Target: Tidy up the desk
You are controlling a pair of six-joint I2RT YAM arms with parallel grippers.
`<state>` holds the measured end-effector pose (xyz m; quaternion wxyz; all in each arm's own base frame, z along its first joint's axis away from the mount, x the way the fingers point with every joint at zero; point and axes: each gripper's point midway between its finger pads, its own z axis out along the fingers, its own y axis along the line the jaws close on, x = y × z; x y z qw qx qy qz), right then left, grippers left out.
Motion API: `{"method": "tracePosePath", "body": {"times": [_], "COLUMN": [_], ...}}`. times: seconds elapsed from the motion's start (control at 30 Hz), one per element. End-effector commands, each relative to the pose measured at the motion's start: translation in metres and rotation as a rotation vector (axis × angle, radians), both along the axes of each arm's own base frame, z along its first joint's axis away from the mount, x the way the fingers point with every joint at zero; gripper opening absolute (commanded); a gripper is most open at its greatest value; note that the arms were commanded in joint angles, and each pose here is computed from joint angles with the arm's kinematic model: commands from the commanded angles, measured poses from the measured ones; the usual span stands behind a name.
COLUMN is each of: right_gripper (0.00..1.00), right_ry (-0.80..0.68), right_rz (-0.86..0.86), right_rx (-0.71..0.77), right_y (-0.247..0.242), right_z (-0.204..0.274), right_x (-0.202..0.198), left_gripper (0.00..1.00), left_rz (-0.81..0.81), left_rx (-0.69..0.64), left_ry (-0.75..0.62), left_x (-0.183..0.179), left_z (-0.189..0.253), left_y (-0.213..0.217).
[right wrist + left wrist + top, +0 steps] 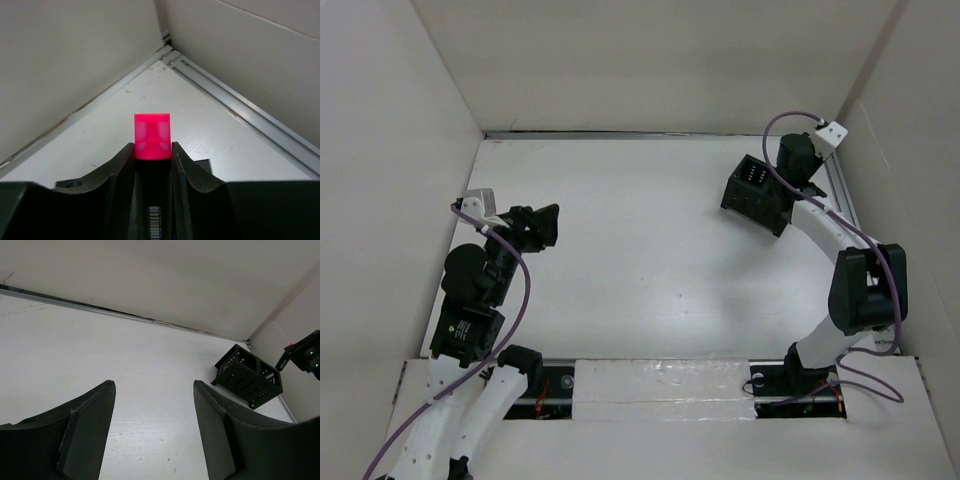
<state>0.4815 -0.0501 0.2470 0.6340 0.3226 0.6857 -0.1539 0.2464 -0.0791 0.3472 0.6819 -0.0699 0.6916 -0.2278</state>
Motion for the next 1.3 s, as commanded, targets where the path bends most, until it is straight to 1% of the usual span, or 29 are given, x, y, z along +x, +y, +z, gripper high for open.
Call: {"method": "tracePosePath", "body": {"times": [0.0, 0.13, 0.2, 0.3, 0.4, 0.5, 0.57, 0.6, 0.63, 0.7, 0.73, 0.83, 0.87, 0.97, 1.0, 1.03, 1.07, 1.1, 1.13, 1.2, 1.23, 1.27], "right_gripper": [0.11, 0.12, 0.13, 0.15, 0.17, 0.22, 0.28, 0.34, 0.46, 0.58, 0.67, 0.76, 0.76, 0.77, 0.74, 0.63, 0.59, 0.54, 0.34, 0.17, 0.0, 0.0], "right_ry": [-0.017, 0.013, 0.054, 0.092, 0.116, 0.126, 0.123, 0.123, 0.106, 0.087, 0.075, 0.028, -0.011, -0.061, -0.098, -0.114, -0.136, -0.174, -0.187, -0.194, -0.2, -0.197], "right_rz": [-0.087, -0.106, -0.128, -0.122, -0.126, -0.129, -0.096, -0.096, -0.085, -0.063, -0.033, 0.035, 0.053, 0.165, 0.201, 0.296, 0.349, 0.405, 0.527, 0.666, 0.775, 0.866], "right_rx": [-0.012, -0.02, -0.028, -0.035, -0.041, -0.047, -0.043, -0.043, -0.042, -0.037, -0.031, -0.021, -0.011, 0.007, 0.019, 0.026, 0.034, 0.047, 0.06, 0.078, 0.09, 0.103], "right_y": [-0.025, -0.028, -0.03, -0.018, -0.018, -0.015, -0.003, -0.003, 0.004, 0.013, 0.022, 0.043, 0.048, 0.082, 0.092, 0.122, 0.138, 0.153, 0.189, 0.226, 0.25, 0.281], "right_z": [0.005, -0.005, -0.021, -0.037, -0.044, -0.046, -0.046, -0.046, -0.038, -0.029, -0.023, 0.004, 0.022, 0.044, 0.059, 0.066, 0.068, 0.079, 0.082, 0.08, 0.083, 0.082], "right_x": [-0.008, -0.008, -0.007, 0.0, 0.005, 0.007, 0.011, 0.01, 0.008, 0.005, 0.005, -0.004, -0.01, -0.019, -0.028, -0.033, -0.039, -0.048, -0.058, -0.073, -0.084, -0.1], "left_gripper": [0.6, 0.6, 0.6, 0.6, 0.6, 0.6, 0.6, 0.6, 0.59, 0.6, 0.6, 0.6, 0.6, 0.61, 0.61, 0.62, 0.62, 0.63, 0.64, 0.65, 0.65, 0.65], "left_rz": [-0.011, -0.013, -0.013, -0.008, -0.004, 0.009, 0.015, 0.015, 0.016, 0.015, 0.006, -0.007, -0.006, -0.003, 0.0, 0.004, 0.007, 0.01, 0.01, 0.018, 0.02, 0.02], "left_rx": [-0.006, -0.005, -0.003, -0.002, -0.002, 0.0, -0.004, -0.002, -0.002, 0.0, 0.002, 0.007, 0.01, 0.012, 0.013, 0.013, 0.013, 0.01, 0.011, 0.014, 0.015, 0.016], "left_ry": [-0.038, -0.034, -0.03, -0.02, -0.019, -0.016, -0.015, -0.014, -0.014, -0.005, -0.004, 0.0, 0.0, 0.003, 0.001, 0.001, 0.0, 0.004, 0.007, 0.015, 0.015, 0.018], "left_x": [0.001, 0.003, 0.004, 0.005, 0.006, 0.006, 0.007, 0.007, 0.008, 0.01, 0.01, 0.011, 0.012, 0.012, 0.012, 0.013, 0.013, 0.014, 0.014, 0.016, 0.016, 0.016], "left_z": [0.009, 0.008, 0.007, 0.005, 0.004, 0.003, 0.003, 0.003, 0.002, 0.0, 0.0, -0.001, -0.002, -0.002, -0.001, -0.001, -0.001, -0.001, -0.002, -0.004, -0.004, -0.004], "left_y": [-0.002, -0.003, -0.003, -0.003, -0.002, 0.0, 0.001, 0.001, 0.001, 0.0, -0.001, -0.004, -0.004, -0.003, -0.003, -0.002, -0.002, -0.001, -0.002, -0.001, 0.0, 0.0]}}
